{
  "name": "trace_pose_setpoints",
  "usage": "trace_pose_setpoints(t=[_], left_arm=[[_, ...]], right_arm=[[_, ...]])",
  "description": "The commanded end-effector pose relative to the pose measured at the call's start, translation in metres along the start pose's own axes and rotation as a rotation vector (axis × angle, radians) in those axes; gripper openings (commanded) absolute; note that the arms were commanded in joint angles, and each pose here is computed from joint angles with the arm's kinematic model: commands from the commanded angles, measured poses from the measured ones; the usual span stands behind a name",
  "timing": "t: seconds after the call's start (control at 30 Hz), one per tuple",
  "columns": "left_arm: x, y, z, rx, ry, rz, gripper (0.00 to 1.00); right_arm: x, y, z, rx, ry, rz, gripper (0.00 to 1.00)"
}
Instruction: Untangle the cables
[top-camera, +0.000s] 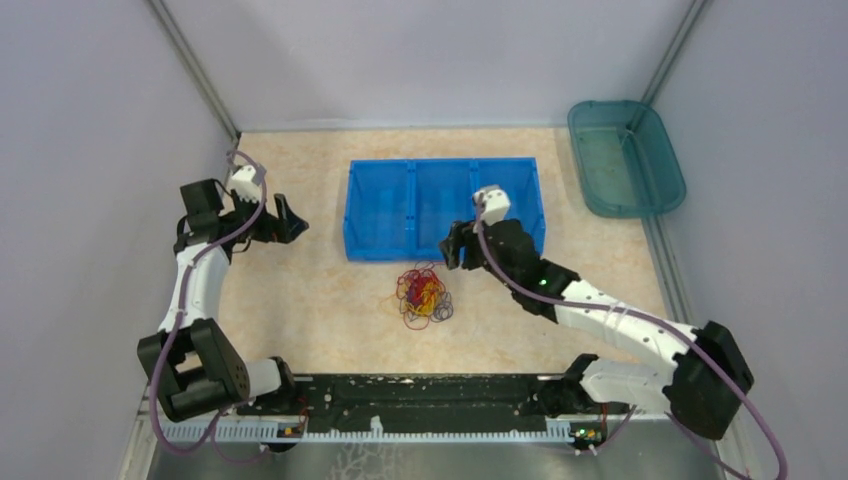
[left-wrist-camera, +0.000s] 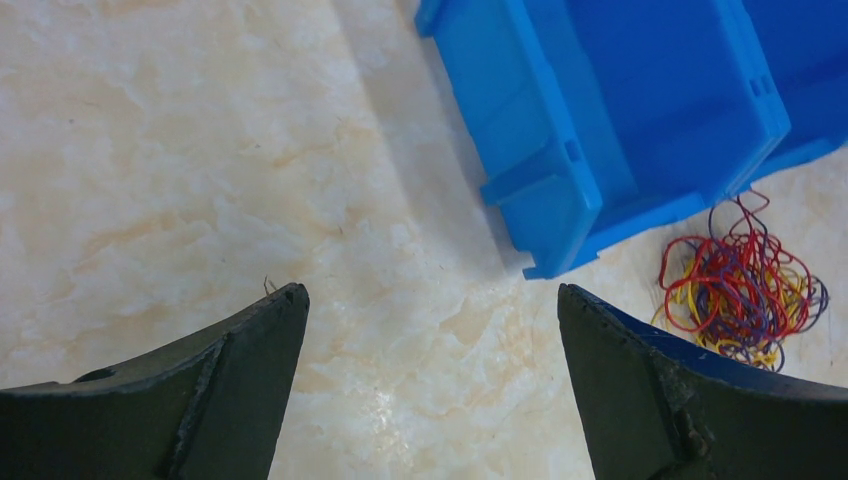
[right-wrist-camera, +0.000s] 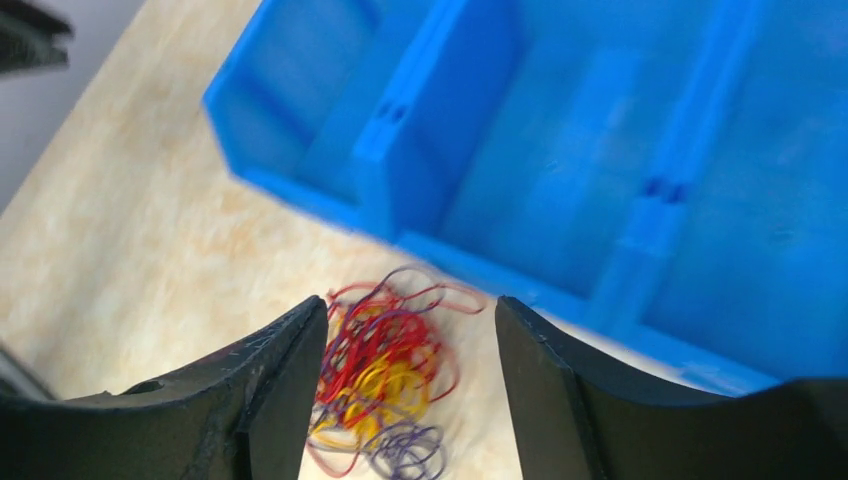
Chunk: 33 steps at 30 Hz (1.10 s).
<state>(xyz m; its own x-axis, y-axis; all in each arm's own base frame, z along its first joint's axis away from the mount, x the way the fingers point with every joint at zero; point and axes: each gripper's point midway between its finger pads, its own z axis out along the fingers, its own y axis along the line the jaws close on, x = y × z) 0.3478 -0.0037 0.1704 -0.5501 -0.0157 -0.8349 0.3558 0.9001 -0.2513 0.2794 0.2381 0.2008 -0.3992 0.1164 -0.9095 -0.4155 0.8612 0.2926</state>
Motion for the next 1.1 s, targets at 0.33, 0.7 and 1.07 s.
trace_pose_setpoints(t=[0.33,0.7,1.07], left_arm=[[0.022,-0.06,-0.026,0.233,0.069,0.155,1.0],[0.052,-0.11,-0.023,0.351,0.165,0.241,1.0],[0.071,-0.136,-0.015,0.414,0.24,0.282,1.0]], right_arm=[[0.097,0.063,0.035,-0.22,0.251,0.001,0.48],[0.117,0.069,0.053,-0.239,0.287,0.017,0.26],[0.074,0.101,0.039,-0.35,0.22,0.06,0.0]])
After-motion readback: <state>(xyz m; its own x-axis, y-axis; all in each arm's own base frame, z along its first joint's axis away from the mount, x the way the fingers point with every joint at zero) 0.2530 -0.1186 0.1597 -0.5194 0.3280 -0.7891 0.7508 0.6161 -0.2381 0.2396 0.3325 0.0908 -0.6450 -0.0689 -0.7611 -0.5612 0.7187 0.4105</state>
